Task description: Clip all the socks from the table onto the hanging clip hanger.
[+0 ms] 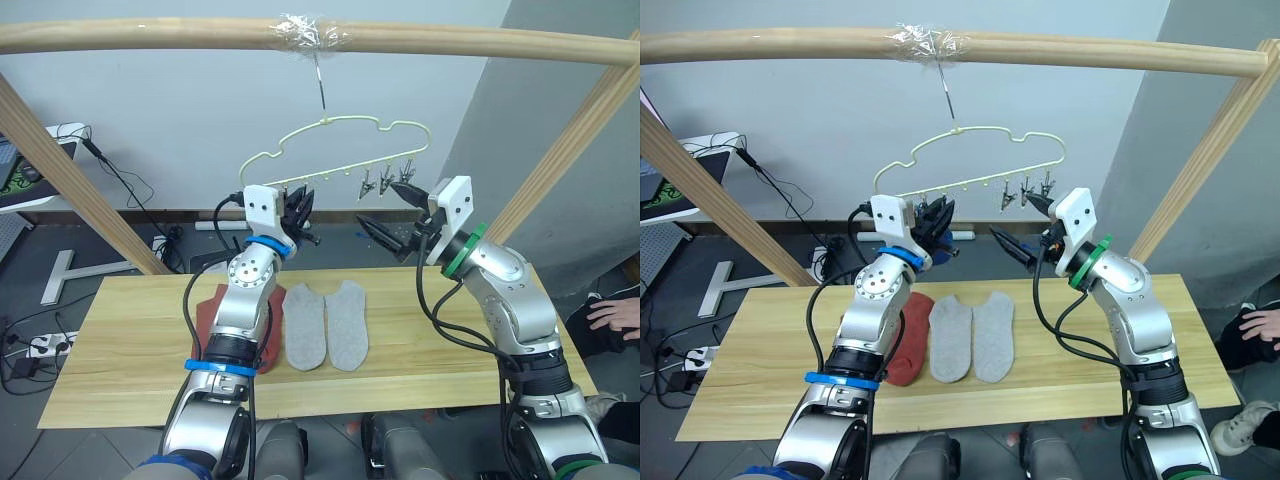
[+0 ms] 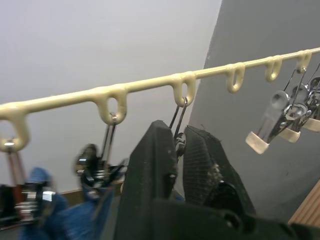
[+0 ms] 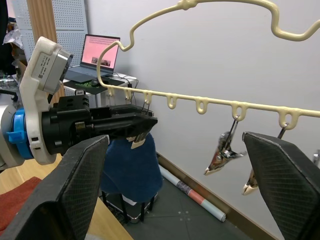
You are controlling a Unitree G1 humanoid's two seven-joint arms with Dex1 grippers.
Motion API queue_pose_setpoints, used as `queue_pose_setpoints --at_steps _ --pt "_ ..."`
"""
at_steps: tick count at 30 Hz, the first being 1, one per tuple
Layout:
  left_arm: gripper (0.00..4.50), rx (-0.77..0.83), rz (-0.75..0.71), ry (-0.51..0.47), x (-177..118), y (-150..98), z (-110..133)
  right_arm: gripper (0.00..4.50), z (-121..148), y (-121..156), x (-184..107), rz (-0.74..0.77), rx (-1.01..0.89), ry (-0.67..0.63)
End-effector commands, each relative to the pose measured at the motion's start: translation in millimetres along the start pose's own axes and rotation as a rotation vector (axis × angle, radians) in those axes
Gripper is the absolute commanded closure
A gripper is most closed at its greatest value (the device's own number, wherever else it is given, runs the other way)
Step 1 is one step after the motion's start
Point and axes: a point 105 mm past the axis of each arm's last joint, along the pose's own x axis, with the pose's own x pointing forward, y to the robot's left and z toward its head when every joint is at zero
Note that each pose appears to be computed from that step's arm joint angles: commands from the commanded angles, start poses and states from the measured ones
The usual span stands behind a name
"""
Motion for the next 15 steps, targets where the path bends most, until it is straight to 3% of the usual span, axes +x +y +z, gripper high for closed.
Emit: queue_pose_setpoints --at_steps 1,9,15 --pt "4.48 0.016 -0.003 -0.048 3.0 -0.1 13.2 0.00 19.5 -2.3 -3.1 -0.011 -0.030 -0.064" --pt "4.49 -0.016 0.018 -0.024 0.5 5.3 8.9 0.00 14.7 1.9 -1.7 0.000 -0.019 -0.051" --pt "4.49 -0.160 0.010 -0.017 -9.4 11.5 9.4 0.00 -56.8 33.1 -4.5 0.050 0.005 0.229"
